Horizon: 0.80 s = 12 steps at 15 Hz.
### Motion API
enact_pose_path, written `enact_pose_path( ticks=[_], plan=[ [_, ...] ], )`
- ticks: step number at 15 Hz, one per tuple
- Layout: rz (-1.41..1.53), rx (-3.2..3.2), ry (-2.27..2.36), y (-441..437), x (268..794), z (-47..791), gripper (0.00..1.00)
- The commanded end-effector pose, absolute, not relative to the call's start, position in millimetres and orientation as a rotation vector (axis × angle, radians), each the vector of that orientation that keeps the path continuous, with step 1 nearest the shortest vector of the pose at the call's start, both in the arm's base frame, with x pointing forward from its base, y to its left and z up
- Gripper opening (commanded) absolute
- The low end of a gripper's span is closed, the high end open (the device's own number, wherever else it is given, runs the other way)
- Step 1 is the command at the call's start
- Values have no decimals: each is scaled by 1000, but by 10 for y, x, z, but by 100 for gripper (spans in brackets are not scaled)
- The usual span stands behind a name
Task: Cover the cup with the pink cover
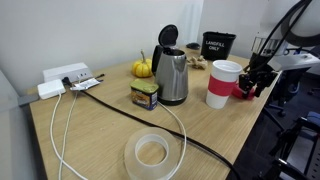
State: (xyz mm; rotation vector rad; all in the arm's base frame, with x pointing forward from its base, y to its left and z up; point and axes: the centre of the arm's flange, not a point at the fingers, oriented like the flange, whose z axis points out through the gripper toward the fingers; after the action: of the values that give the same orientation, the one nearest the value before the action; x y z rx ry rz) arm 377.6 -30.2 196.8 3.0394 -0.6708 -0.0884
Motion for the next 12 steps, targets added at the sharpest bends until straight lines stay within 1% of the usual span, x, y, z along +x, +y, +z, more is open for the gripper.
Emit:
enact_pose_path(
  ticks=[1,2,3,4,9,12],
  plan=[
    [-70,3047,-676,-360,3636,1927,23],
    [-76,3046,-681,-370,3632,1932,67],
    [-78,3042,-688,-381,3627,1945,63],
    [-82,3041,-692,-388,3622,1951,64],
    [-95,3032,-727,-467,3585,1968,98],
    [-77,3032,-743,-503,3644,1964,100]
  ],
)
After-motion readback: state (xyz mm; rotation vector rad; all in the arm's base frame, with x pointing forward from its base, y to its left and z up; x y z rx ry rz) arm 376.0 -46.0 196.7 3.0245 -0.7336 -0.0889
